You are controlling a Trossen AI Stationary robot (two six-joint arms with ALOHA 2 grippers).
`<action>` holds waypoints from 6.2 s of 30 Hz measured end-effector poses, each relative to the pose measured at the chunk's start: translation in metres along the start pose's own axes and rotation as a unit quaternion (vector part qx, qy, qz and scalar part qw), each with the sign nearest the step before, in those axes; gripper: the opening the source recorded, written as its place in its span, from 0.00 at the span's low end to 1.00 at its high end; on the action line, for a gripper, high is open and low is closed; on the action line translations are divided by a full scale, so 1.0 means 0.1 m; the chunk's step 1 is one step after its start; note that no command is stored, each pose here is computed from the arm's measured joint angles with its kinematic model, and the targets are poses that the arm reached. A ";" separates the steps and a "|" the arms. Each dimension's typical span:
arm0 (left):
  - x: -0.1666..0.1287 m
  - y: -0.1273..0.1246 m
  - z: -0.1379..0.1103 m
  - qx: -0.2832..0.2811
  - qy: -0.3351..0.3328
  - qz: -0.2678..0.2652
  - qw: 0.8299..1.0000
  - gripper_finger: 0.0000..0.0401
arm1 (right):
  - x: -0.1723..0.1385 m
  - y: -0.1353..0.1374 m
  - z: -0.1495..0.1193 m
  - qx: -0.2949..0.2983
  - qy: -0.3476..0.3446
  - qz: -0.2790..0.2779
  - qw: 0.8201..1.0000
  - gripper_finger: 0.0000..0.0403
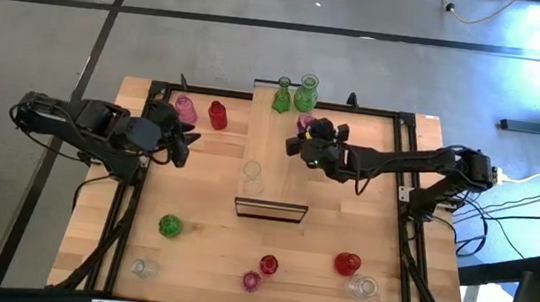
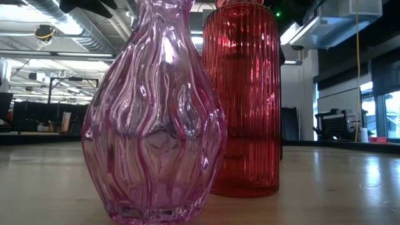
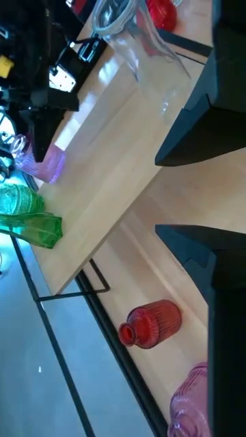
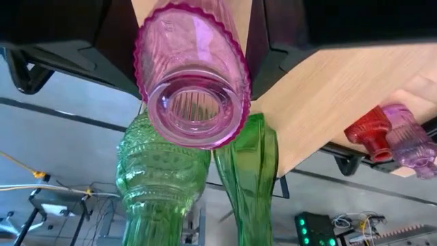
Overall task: Sort vases onto shelf
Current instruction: Put the top right pink vase on the shelf, then put the green vase on the shelf aligned with the other green vases
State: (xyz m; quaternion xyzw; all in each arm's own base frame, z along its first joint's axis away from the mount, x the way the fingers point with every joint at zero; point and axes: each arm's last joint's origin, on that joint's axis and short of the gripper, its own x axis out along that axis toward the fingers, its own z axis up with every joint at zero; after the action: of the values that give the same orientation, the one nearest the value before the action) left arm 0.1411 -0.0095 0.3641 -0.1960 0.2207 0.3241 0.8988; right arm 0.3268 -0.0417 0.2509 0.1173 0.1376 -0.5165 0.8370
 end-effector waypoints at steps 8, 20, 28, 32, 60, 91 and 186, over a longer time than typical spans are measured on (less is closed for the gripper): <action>0.00 0.00 0.00 -0.001 0.002 -0.003 1.000 0.35 | 0.04 0.00 -0.02 -0.002 0.014 0.010 1.000 0.45; 0.00 0.00 0.00 -0.001 0.002 -0.003 1.000 0.35 | 0.08 0.03 -0.07 -0.005 0.020 0.013 1.000 0.45; 0.00 0.00 0.00 0.000 0.002 -0.002 1.000 0.35 | 0.13 0.00 -0.05 -0.002 0.022 0.008 1.000 0.45; 0.00 0.01 -0.01 0.003 0.004 0.000 1.000 0.35 | 0.18 -0.04 -0.03 0.001 0.026 0.006 1.000 0.45; 0.00 0.01 -0.01 0.004 0.006 0.001 1.000 0.35 | 0.18 -0.04 -0.07 -0.032 0.037 0.013 0.999 0.64; 0.00 0.05 -0.04 0.020 0.012 0.029 0.999 0.35 | -0.25 -0.02 0.09 -0.029 0.014 0.051 0.998 0.60; -0.08 -0.62 -1.34 -0.202 0.443 0.120 0.865 0.35 | -1.08 -0.89 0.53 -0.087 0.072 0.122 0.986 0.60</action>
State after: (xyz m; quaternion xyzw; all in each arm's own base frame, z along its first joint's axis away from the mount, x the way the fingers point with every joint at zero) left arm 0.1416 -0.1239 0.2707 -0.4683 0.5469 0.3457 0.6018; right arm 0.2064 -0.0088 0.3339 0.0972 0.2266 -0.3866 0.8887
